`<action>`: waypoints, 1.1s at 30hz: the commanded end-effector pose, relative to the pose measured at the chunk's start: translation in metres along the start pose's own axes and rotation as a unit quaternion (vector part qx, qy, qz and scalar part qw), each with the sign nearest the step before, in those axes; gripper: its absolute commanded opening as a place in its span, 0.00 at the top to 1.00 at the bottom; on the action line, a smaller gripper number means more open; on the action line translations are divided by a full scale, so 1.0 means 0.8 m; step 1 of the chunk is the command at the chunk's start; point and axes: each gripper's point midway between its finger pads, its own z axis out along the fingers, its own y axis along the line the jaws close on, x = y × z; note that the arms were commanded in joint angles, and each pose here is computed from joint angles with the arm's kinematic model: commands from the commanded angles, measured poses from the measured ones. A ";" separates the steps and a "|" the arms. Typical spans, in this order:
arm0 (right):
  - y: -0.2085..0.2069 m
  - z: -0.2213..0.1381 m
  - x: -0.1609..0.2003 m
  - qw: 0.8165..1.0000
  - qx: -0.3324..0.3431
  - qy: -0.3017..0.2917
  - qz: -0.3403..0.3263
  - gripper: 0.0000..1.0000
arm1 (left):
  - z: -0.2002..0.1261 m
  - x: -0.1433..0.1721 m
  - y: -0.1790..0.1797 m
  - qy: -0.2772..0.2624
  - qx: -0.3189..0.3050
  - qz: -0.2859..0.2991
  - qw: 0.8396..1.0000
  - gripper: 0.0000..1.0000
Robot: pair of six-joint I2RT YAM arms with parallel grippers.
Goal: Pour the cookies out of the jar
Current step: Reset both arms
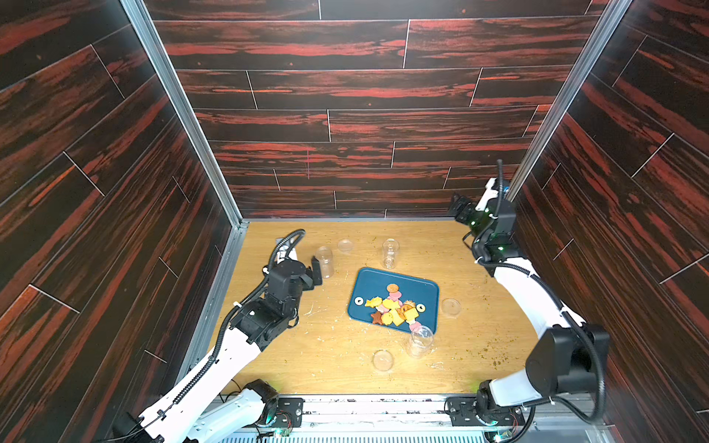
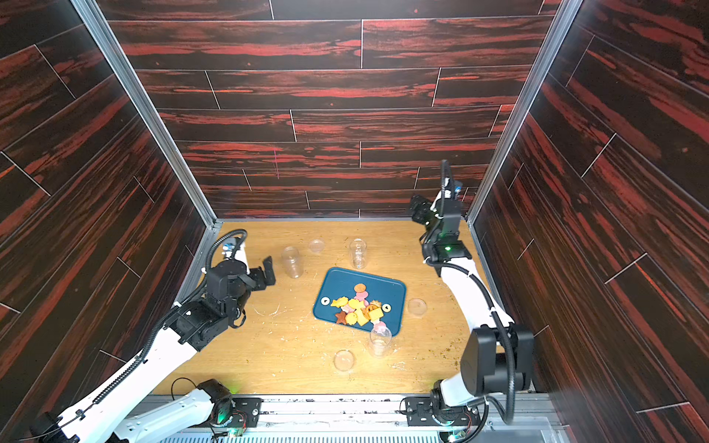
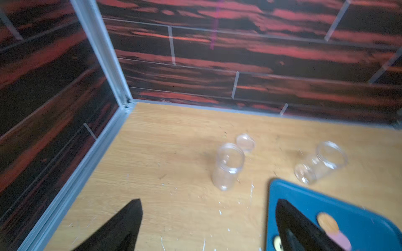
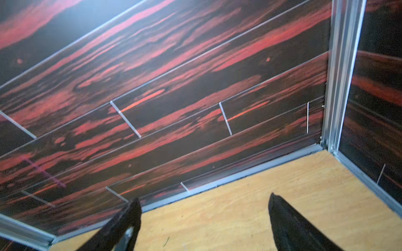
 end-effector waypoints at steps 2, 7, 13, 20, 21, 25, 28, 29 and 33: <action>-0.022 0.021 -0.006 1.000 -0.005 -0.016 0.011 0.06 | -0.001 -0.016 0.041 -0.061 -0.076 -0.107 0.989 0.15; -0.052 0.031 0.014 1.000 0.009 -0.009 0.012 0.06 | 0.000 0.005 0.068 -0.056 -0.118 -0.129 0.983 0.18; -0.056 -0.008 0.028 0.999 0.023 0.034 -0.011 0.06 | -0.017 0.016 0.094 -0.062 -0.150 -0.101 0.982 0.08; -0.088 -0.092 0.060 0.989 0.060 0.091 -0.099 0.02 | -0.041 0.049 0.126 -0.073 -0.156 -0.102 0.980 0.06; -0.098 -0.105 0.071 0.987 0.073 0.101 -0.100 0.02 | -0.046 0.054 0.130 -0.074 -0.154 -0.111 0.979 0.07; -0.122 -0.136 0.108 0.984 0.087 0.113 -0.109 0.01 | -0.056 0.062 0.132 -0.064 -0.135 -0.106 0.983 0.07; -0.142 -0.138 0.143 0.980 0.092 0.136 -0.112 0.01 | -0.059 0.067 0.139 -0.064 -0.144 -0.089 0.983 0.06; -0.148 -0.136 0.152 0.979 0.094 0.138 -0.116 0.01 | -0.059 0.068 0.140 -0.067 -0.144 -0.085 0.984 0.06; -0.166 -0.116 0.180 0.980 0.086 0.136 -0.117 0.01 | -0.059 0.072 0.142 -0.065 -0.147 -0.085 0.983 0.07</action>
